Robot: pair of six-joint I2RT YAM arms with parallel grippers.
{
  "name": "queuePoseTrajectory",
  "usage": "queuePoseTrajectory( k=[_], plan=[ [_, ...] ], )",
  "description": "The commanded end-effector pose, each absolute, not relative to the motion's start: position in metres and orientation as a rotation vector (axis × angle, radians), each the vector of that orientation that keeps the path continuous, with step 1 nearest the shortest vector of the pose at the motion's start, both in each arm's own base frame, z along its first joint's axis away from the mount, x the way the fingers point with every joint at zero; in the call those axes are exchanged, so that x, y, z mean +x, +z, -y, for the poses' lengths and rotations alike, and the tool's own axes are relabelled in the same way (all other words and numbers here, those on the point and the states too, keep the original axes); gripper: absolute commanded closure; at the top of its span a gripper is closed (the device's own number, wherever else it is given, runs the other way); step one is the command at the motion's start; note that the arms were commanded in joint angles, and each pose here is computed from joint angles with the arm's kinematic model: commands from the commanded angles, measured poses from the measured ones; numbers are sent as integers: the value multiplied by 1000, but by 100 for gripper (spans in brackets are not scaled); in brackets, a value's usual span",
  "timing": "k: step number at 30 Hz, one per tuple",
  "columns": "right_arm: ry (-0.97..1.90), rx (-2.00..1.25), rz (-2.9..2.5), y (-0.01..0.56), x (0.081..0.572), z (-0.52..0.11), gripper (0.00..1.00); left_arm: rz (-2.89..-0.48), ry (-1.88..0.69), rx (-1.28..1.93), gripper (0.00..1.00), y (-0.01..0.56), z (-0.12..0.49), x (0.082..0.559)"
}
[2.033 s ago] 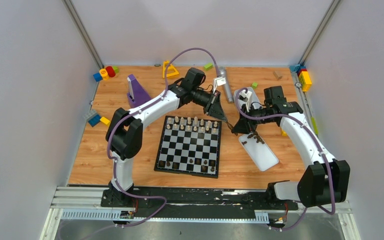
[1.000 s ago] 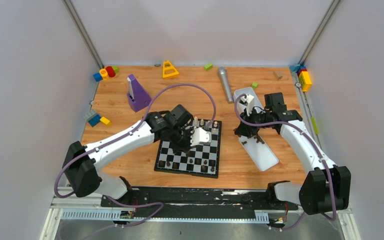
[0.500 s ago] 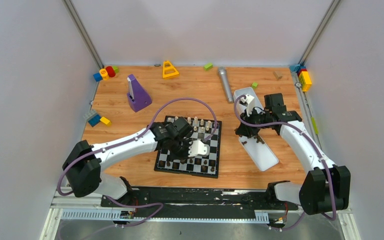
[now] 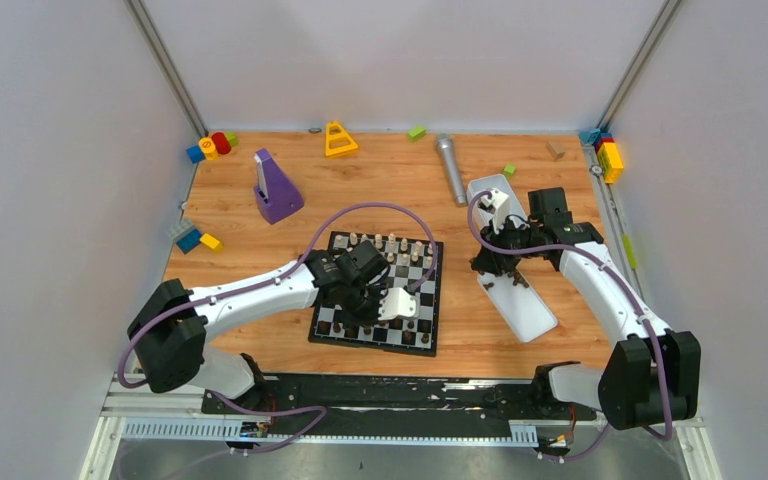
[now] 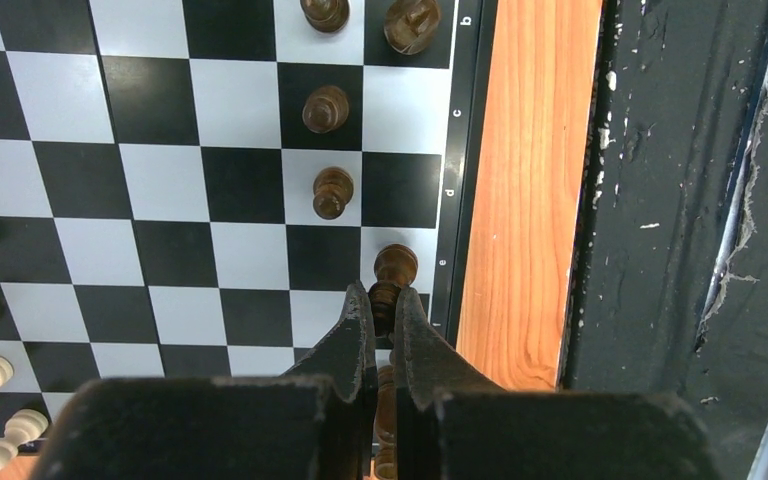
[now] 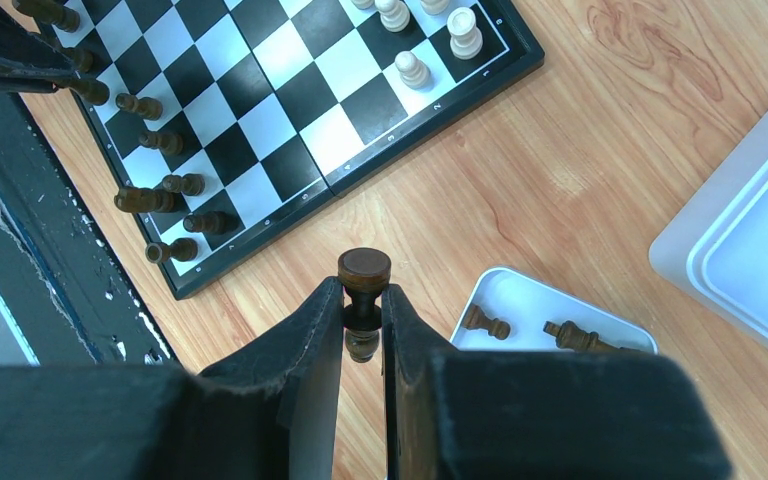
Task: Set up the chess pieces on the board
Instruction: Place the chess piece on the chessboard.
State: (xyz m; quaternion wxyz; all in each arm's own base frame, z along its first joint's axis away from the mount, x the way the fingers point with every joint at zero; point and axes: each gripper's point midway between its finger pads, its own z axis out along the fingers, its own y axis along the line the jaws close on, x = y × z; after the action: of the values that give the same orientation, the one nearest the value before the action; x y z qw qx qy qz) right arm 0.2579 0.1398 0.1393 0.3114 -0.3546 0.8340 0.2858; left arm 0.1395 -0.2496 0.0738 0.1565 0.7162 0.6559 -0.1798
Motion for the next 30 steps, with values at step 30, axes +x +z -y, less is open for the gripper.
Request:
queuePoseTrajectory(
  k=[30],
  plan=[
    [748, -936, -2177, 142, 262, -142, 100, -1898, -489, 2055, 70, 63, 245, 138]
  ],
)
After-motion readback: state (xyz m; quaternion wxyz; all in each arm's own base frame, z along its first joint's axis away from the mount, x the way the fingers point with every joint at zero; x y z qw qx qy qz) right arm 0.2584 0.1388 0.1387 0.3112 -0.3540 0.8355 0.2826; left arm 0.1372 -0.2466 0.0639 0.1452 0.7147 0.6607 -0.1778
